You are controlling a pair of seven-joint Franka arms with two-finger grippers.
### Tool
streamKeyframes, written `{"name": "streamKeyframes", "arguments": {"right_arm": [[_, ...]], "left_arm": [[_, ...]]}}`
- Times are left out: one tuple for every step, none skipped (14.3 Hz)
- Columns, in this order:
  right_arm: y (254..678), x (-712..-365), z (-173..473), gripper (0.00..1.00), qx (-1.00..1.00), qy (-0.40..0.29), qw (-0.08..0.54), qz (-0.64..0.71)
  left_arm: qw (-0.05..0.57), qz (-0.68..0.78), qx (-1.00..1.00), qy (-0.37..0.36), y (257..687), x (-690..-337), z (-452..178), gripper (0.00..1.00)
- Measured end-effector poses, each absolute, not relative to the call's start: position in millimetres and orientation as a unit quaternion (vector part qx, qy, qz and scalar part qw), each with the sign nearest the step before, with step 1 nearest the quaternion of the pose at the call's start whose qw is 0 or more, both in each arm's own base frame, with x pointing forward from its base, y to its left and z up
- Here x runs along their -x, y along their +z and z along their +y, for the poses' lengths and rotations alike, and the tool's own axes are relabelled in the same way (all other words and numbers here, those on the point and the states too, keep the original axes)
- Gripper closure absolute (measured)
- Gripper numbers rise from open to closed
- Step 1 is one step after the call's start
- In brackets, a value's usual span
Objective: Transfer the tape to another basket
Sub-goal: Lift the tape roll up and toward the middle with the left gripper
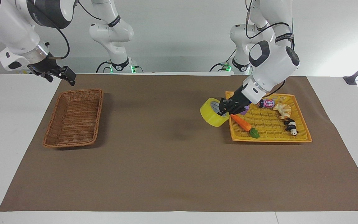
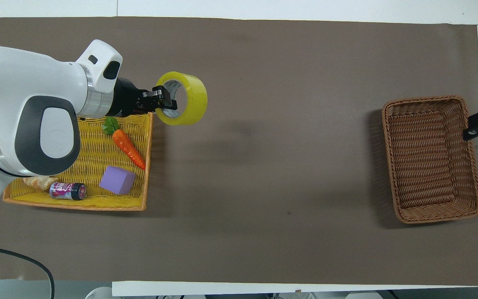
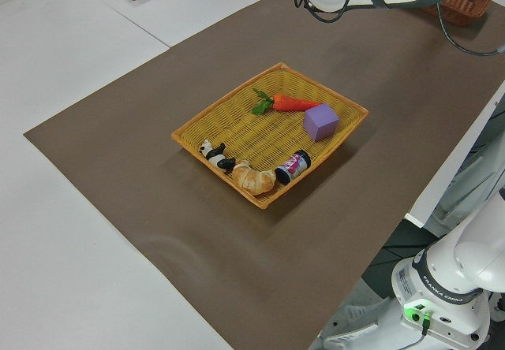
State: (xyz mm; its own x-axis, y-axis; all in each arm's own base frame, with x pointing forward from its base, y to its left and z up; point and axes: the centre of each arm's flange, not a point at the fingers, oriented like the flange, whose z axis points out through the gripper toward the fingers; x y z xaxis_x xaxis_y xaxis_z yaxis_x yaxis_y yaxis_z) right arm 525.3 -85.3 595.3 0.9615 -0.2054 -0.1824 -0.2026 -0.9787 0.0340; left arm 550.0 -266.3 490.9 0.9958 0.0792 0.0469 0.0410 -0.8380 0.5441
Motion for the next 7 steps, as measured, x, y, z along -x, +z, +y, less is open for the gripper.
{"name": "streamKeyframes", "arguments": {"right_arm": [[595.3,-525.3,-85.3,0.00,-0.990,-0.093,0.008,-0.103],[595.3,-525.3,-85.3,0.00,-0.990,-0.093,0.008,-0.103],[595.3,-525.3,-85.3,0.00,-0.990,-0.093,0.008,-0.103],[595.5,-525.2,-85.6,0.00,-0.990,-0.093,0.007,-0.103],[596.8,-524.4,-86.4,0.00,-0.991,-0.092,0.007,-0.100],[598.5,-523.2,-86.6,0.00,-0.992,-0.090,0.005,-0.085],[599.3,-522.1,-85.1,0.00,-0.994,-0.090,-0.004,-0.062]], "left_arm": [[0.287,0.033,-0.957,0.038,494.0,-551.8,-270.9,0.78],[0.289,0.033,-0.956,0.039,494.6,-552.6,-275.1,0.78],[0.290,0.032,-0.956,0.038,493.3,-553.0,-278.0,0.78],[0.290,0.032,-0.956,0.036,491.2,-553.1,-279.1,0.78],[0.290,0.032,-0.956,0.033,489.7,-552.9,-279.8,0.78],[0.290,0.030,-0.956,0.031,489.3,-551.9,-281.1,0.78],[0.291,0.029,-0.956,0.029,489.5,-550.9,-282.9,0.78]]}}
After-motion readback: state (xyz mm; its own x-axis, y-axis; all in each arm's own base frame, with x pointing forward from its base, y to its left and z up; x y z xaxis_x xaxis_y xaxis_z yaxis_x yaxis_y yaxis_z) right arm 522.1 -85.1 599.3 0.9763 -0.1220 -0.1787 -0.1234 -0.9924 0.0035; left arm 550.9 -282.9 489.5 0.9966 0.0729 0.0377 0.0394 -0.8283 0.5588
